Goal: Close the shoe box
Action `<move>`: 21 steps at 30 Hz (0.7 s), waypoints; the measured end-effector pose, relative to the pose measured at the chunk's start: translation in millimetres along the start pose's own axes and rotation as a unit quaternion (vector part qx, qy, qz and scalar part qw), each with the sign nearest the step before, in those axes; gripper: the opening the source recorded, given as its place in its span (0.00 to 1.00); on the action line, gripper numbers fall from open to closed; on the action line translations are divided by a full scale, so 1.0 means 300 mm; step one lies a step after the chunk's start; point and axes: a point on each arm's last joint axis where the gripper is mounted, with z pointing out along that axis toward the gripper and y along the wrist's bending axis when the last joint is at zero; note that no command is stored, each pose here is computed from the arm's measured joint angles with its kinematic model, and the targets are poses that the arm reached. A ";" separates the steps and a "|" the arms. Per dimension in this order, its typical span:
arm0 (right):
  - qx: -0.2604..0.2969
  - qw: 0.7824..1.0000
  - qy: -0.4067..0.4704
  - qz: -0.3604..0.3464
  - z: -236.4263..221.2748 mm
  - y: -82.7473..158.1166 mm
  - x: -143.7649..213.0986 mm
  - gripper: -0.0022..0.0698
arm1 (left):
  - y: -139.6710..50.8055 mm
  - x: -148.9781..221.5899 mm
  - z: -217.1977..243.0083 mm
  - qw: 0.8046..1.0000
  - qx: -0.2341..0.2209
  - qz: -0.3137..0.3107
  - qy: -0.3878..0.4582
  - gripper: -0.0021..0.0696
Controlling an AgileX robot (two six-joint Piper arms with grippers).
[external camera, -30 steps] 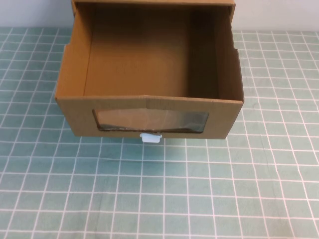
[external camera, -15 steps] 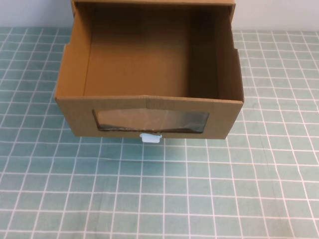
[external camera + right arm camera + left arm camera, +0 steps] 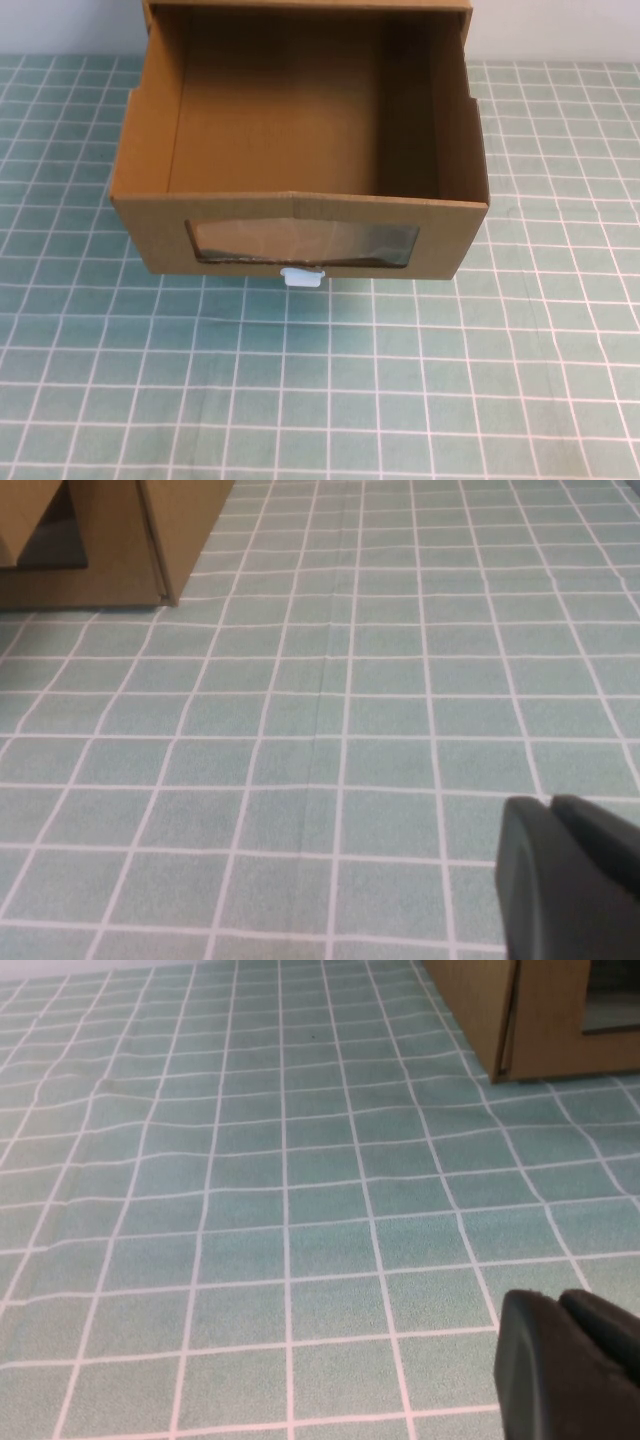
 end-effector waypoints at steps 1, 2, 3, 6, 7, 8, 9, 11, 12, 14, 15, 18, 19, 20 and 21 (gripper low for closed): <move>0.000 1.000 0.000 0.000 0.000 0.000 0.000 0.01 | 0.000 -0.001 0.000 1.000 0.000 -0.001 -0.001 0.02; 0.000 1.000 0.000 0.000 0.000 0.000 0.000 0.01 | 0.000 -0.001 0.000 1.000 0.000 -0.004 -0.002 0.02; 0.000 1.000 0.000 0.000 0.000 0.000 0.000 0.01 | 0.000 -0.003 0.000 1.000 0.000 -0.012 -0.005 0.02; 0.000 1.000 0.000 0.000 0.000 0.000 0.000 0.01 | -0.003 -0.014 0.000 0.997 0.006 -0.078 -0.023 0.02; 0.000 1.000 0.000 0.000 0.000 0.000 0.000 0.01 | -0.004 -0.022 -0.001 0.993 0.011 -0.116 -0.035 0.02; 0.000 1.000 0.000 0.000 0.000 0.000 0.000 0.01 | -0.005 -0.032 -0.002 0.986 0.017 -0.157 -0.050 0.02; 0.000 1.000 0.000 0.000 0.000 0.000 0.000 0.01 | -0.006 -0.039 -0.003 0.979 0.022 -0.195 -0.062 0.02; 0.000 1.000 0.000 0.000 0.000 0.000 0.000 0.01 | -0.005 -0.057 -0.005 0.961 0.032 -0.259 -0.089 0.02; 0.000 1.000 0.000 0.000 0.000 0.000 0.000 0.01 | -0.003 -0.063 -0.007 0.957 0.034 -0.270 -0.099 0.02; 0.000 1.000 0.000 0.000 0.000 0.000 0.000 0.01 | -0.001 -0.073 -0.009 0.952 0.035 -0.280 -0.117 0.02; 0.000 1.000 0.000 0.000 0.000 0.000 0.000 0.01 | 0.000 -0.077 -0.010 0.950 0.037 -0.287 -0.122 0.02; 0.000 1.000 0.000 0.000 0.000 0.000 0.000 0.01 | -0.003 -0.074 -0.011 0.942 0.041 -0.316 -0.105 0.02; 0.000 1.000 0.000 0.000 0.000 0.000 0.000 0.01 | -0.005 -0.085 -0.017 0.942 0.042 -0.320 -0.090 0.02; 0.000 1.000 0.000 0.000 0.000 0.000 0.000 0.01 | -0.007 -0.103 -0.023 0.943 0.043 -0.322 -0.073 0.02; 0.000 1.000 0.000 0.000 0.000 0.000 0.000 0.01 | -0.008 -0.123 -0.026 0.944 0.042 -0.322 -0.057 0.02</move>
